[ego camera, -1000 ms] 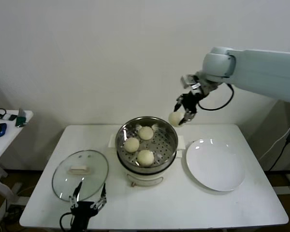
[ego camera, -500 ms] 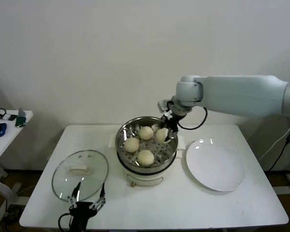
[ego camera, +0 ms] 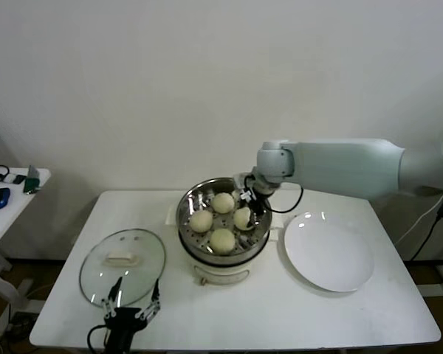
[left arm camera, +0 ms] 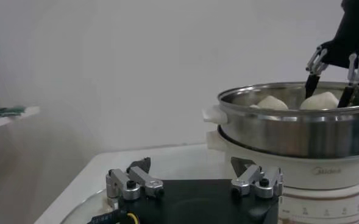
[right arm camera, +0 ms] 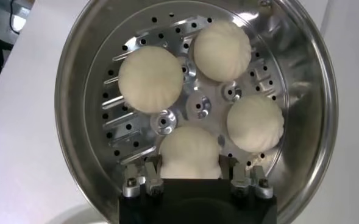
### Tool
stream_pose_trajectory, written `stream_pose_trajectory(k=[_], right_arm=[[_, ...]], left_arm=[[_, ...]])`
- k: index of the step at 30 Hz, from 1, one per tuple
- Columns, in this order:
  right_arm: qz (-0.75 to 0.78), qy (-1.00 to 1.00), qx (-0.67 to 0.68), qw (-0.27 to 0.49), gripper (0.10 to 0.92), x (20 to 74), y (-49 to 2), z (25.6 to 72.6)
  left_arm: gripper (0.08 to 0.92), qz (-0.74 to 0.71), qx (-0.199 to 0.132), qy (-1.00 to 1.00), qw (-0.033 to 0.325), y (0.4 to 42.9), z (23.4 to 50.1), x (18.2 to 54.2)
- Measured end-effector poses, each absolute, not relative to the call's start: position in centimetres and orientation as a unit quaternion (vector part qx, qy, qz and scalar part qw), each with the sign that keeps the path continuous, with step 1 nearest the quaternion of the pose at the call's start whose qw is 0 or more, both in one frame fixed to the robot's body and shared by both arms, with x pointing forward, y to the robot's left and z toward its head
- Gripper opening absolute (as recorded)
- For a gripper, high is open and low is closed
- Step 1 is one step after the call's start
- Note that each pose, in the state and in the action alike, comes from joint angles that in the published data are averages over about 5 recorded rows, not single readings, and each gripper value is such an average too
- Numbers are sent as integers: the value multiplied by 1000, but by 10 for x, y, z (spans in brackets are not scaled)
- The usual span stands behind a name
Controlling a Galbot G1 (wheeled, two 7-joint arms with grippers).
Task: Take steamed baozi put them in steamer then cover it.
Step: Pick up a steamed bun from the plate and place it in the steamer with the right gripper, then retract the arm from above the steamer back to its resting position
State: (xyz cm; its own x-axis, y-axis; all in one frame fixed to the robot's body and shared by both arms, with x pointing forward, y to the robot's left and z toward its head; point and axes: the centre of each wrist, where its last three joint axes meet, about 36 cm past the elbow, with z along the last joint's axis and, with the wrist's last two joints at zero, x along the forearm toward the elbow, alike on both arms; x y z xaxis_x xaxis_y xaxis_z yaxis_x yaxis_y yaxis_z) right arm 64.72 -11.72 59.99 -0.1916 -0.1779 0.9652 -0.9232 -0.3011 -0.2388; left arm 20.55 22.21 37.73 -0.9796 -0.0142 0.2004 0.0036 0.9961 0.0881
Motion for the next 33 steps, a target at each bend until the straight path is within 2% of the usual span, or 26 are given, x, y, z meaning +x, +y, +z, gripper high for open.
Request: stream_pose_trajectory(k=[3,6,13,21,27,33], right_arm=[[588,-499,553,316,800,646,-117,599],[584,-501,556,314,819,646,-119,603],[561,-536,555,300,823,649,-137,640],[503,-647,512,257,823,647,-191,680],[428,-766,442,186,823,637,-246,667],[353,-847,370,146,823,609,-312,622]], left_arm=[[823,-44,3,-994,100,222,378,205],[823,-44,3,-994,99,222,379,205],[823,-44,4,-994,98,223,382,206],[823,-48,6,-995,92,226,384,210],[823,-52,5,-995,86,229,383,215],[823,-67,-4,-995,80,233,380,222]])
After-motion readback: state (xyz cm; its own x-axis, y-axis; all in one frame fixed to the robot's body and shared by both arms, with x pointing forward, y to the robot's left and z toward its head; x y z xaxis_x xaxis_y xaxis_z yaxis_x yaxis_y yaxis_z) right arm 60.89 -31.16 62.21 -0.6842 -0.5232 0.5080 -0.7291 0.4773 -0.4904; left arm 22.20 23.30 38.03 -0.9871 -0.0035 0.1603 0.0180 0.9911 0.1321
